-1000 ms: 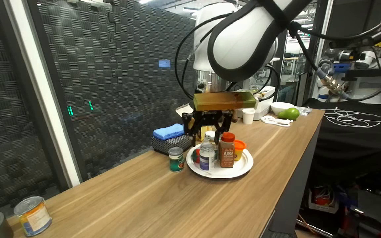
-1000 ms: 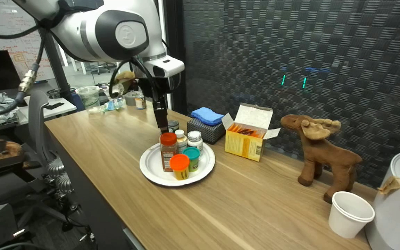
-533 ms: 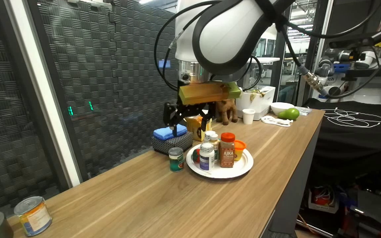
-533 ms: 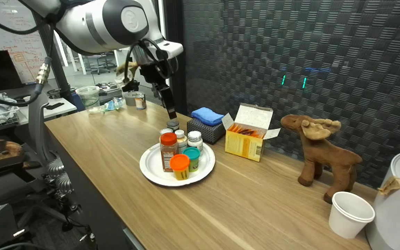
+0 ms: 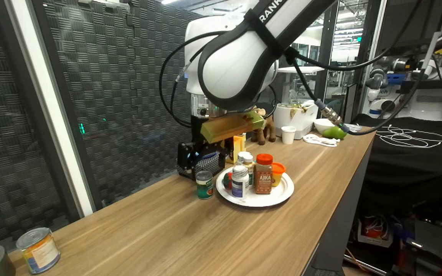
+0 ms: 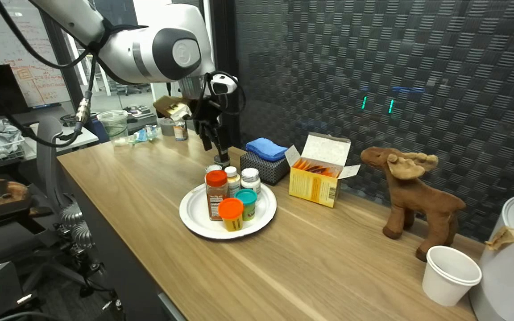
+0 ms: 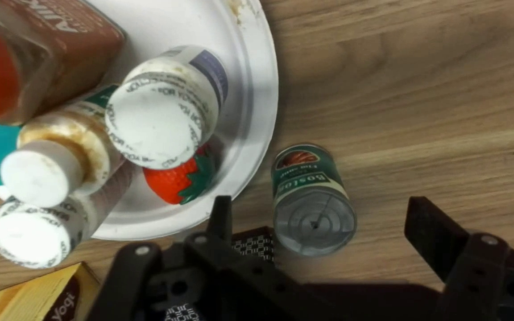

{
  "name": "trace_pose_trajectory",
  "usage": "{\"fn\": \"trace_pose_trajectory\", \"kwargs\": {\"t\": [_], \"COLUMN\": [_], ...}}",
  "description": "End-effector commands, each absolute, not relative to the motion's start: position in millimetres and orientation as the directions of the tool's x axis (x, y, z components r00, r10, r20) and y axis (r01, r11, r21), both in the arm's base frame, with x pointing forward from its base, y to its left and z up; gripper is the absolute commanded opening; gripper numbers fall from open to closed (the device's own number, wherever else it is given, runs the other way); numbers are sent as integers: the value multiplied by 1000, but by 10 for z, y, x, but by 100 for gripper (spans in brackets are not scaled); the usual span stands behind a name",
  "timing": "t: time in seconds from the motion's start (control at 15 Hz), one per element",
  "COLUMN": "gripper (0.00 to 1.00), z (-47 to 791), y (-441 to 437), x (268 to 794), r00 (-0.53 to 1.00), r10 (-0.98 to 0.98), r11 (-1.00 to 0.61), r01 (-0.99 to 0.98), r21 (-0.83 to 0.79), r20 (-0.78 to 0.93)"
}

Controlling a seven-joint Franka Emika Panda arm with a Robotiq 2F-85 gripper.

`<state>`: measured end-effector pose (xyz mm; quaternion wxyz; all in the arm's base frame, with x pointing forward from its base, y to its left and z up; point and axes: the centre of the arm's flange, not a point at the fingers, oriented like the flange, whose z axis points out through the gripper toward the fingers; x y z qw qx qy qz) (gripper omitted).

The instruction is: Put the plush toy and all the containers on the white plate

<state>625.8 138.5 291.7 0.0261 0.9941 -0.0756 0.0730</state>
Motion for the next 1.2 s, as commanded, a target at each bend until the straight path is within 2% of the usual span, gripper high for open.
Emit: {"fn": "trace_pose_trajectory", "kwargs": {"t": [0.0, 0.27, 0.4, 0.87, 0.93, 1.07, 1.13], "gripper": [100, 100, 75, 20, 16, 15, 19], "z": [2904, 2843, 2817, 2787, 2796, 2802, 2800], "y": [1363, 1336, 1338, 1319, 1317, 1319, 1320], "x": [6422, 6444, 6435, 6395, 6390, 6379, 6374], "r00": [987, 991, 993, 993, 993, 992, 992], "r10": [-90, -60, -46, -22, -22, -21, -20], "r11": [-994, -997, -998, -999, -999, -999, -999], "r01": [-97, -65, -49, -26, -26, -25, -25], "r21": [42, 37, 31, 29, 30, 36, 38], "r20": [131, 121, 110, 116, 118, 121, 121]}}
